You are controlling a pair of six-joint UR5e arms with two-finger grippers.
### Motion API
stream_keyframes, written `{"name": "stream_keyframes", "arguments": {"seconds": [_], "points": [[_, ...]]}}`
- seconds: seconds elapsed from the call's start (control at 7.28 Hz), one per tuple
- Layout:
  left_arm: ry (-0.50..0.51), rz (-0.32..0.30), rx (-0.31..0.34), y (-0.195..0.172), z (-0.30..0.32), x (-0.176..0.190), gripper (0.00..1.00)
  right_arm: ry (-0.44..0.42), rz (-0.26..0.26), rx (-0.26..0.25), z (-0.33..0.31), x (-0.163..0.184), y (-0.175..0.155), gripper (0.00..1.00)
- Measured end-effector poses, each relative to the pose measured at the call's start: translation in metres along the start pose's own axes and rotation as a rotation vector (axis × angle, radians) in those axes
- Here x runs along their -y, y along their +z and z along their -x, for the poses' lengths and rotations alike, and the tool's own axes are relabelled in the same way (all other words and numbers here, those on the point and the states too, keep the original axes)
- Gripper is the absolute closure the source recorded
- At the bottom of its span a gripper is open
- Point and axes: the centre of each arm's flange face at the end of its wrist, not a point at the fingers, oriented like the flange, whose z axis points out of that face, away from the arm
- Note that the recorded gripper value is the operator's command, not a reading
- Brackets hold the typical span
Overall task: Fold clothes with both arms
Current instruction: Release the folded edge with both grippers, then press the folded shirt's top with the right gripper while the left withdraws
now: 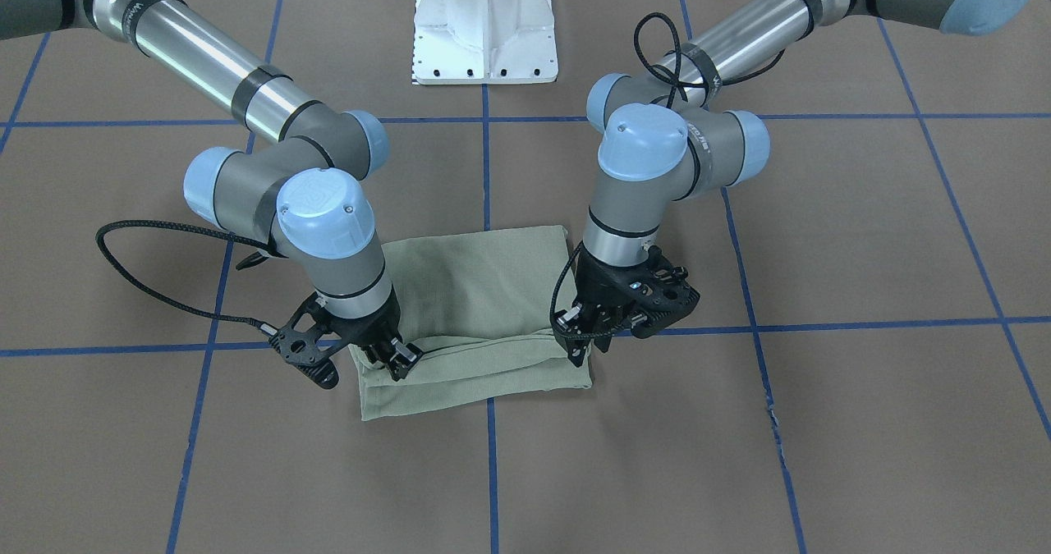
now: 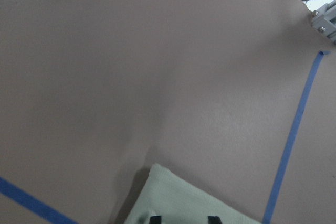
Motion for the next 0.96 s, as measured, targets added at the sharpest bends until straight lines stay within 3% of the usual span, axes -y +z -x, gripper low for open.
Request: {"name": "stream_keyframes", "arguments": {"seconds": [0.27, 0.69, 0.96], "points": [[0.026, -0.011, -0.002, 0.003, 0.002, 0.011, 0.00, -0.015, 0.011, 0.033, 0.007, 0.006, -0.005, 0.00], [0.110, 0.077, -0.027, -0.025, 0.023, 0.039, 0.00, -0.083, 0.095, 0.087, 0.020, -0.022, -0.056, 0.00], [0.150, 0.107, -0.059, -0.059, 0.058, 0.055, 0.00, -0.213, 0.119, 0.062, 0.020, -0.067, -0.063, 0.00]]}}
